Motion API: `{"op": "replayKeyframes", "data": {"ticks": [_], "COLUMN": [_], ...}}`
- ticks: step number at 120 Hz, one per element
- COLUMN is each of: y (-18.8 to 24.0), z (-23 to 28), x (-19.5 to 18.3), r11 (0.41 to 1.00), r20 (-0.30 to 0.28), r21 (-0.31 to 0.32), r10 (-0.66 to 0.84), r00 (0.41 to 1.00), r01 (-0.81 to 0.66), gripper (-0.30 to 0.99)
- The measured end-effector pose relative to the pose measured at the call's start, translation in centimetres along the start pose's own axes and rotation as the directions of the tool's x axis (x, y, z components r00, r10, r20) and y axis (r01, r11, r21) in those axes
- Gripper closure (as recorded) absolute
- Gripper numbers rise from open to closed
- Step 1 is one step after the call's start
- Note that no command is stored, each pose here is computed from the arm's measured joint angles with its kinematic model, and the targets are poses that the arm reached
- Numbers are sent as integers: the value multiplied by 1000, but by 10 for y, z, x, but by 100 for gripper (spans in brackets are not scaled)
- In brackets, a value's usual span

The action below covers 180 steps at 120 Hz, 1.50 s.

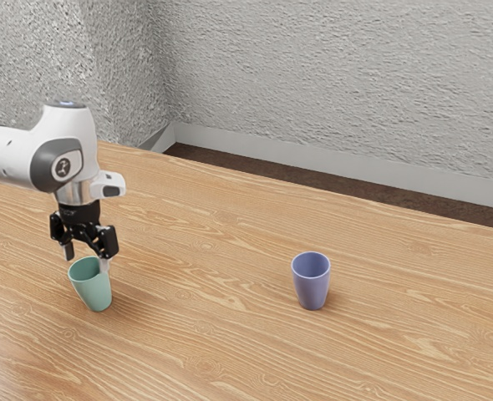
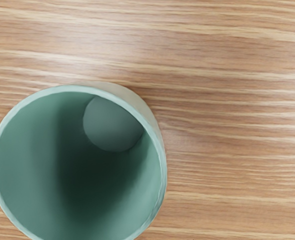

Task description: Place the left cup onto the right cup

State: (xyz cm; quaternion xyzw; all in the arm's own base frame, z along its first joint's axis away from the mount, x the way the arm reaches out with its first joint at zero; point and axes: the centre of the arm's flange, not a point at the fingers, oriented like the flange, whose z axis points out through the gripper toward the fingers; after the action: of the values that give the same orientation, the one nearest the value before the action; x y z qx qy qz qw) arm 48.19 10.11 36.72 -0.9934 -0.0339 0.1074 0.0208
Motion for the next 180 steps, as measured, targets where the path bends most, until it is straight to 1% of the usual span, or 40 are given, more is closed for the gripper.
{"op": "replayKeyframes", "data": {"ticks": [112, 120, 132, 160, 169, 180], "y": [18, 20, 20, 19, 19, 18], "z": [45, 47, 48, 48, 47, 47], "x": [18, 19, 19, 19, 19, 19], "r11": [1000, 1000, 1000, 1000, 1000, 1000], "r20": [56, 58, 59, 60, 59, 60], "r21": [14, 16, 16, 14, 14, 15], "r10": [14, 17, 16, 10, 6, 3], "r00": [998, 998, 998, 998, 998, 998], "r01": [-15, -18, -17, -11, -7, -4], "gripper": [1, 6, 19, 56, 64, 70]}}
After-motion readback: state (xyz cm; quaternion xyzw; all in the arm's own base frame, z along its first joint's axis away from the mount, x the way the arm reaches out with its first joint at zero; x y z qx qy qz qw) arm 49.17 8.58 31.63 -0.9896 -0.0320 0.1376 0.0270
